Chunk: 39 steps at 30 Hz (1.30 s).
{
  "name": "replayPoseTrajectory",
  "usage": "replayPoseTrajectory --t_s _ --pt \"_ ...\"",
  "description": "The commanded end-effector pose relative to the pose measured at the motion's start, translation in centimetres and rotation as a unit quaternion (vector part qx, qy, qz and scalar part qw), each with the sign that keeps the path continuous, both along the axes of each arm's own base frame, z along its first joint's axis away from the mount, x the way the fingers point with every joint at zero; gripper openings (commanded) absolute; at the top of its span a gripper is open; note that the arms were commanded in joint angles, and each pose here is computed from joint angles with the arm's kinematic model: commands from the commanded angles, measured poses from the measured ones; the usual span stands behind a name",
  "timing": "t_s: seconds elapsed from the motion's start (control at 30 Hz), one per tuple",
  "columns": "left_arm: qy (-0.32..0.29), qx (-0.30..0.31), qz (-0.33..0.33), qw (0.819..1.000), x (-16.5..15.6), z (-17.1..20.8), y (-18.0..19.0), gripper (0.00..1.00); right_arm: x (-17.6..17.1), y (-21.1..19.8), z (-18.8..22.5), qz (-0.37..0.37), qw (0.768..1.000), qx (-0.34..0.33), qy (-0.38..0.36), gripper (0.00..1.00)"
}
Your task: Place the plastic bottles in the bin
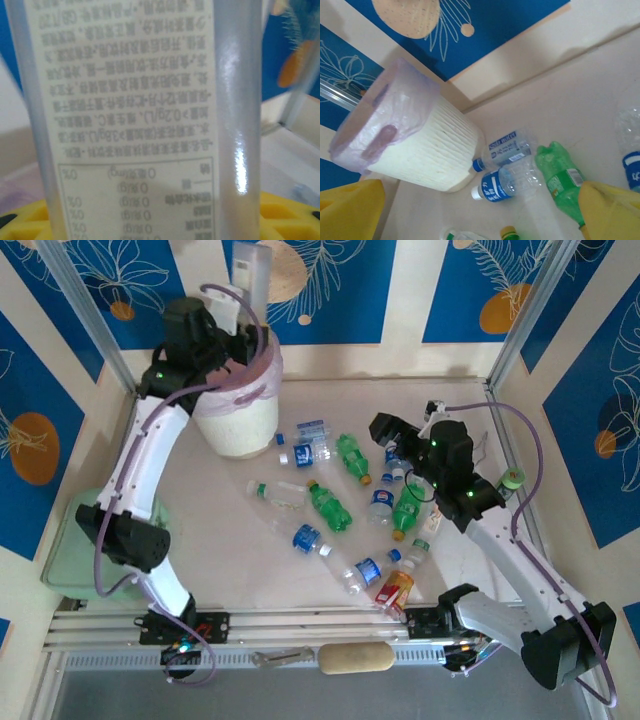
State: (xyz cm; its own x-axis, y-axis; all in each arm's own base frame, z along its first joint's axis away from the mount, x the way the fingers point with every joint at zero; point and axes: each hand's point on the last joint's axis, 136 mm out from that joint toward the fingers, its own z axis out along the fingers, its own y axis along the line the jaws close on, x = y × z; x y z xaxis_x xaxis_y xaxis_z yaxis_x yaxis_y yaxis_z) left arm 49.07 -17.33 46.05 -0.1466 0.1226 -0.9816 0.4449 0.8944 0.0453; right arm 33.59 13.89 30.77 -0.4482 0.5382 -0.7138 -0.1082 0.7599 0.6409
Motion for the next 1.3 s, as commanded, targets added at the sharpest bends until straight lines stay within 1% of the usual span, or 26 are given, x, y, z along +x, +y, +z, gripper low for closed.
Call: replayPoseTrajectory --t_s 0.0,0.13,0.23,0.37,0.47,0.63,0.77,1.13,1.27 --pt "0.02 0.056 0.048 0.997 2.6 -2.3 3.3 0.54 -0.5 -0.9 -0.2 -0.012 1.0 -0.01 -0.002 1.0" --pt "0.045 0.055 0.087 0.994 5.5 -5.1 6.4 0.54 -0.8 -1.3 -1.0 -0.017 1.0 -0.014 0.008 1.0" --pt "0.069 0.053 0.101 0.991 7.4 -7.9 7.6 0.54 -1.0 -1.4 -1.4 -0.019 1.0 -0.015 0.011 1.0" --pt "0.1 0.054 0.108 0.988 9.1 -12.0 8.1 0.54 -1.1 -1.4 -1.8 -0.018 1.0 -0.015 0.019 1.0" --pt "0.128 0.052 0.113 0.984 9.8 -14.9 8.2 0.54 -1.1 -1.4 -2.3 -0.019 0.999 -0.013 0.027 1.0" --pt "0.161 0.051 0.115 0.979 10.3 -18.3 8.3 0.56 -1.2 -1.4 -2.6 -0.02 0.999 -0.014 0.032 1.0" --pt "0.177 0.052 0.112 0.976 10.3 -19.5 8.2 0.61 -1.1 -1.4 -2.6 -0.022 0.999 -0.016 0.031 1.0" --pt "0.19 0.054 0.115 0.973 10.0 -20.6 8.3 0.75 -1.1 -1.5 -2.9 -0.025 0.999 -0.017 0.037 1.0" --pt "0.188 0.05 0.116 0.974 9.9 -20.3 8.3 0.76 -1.2 -1.5 -2.8 -0.025 0.999 -0.018 0.034 1.0"
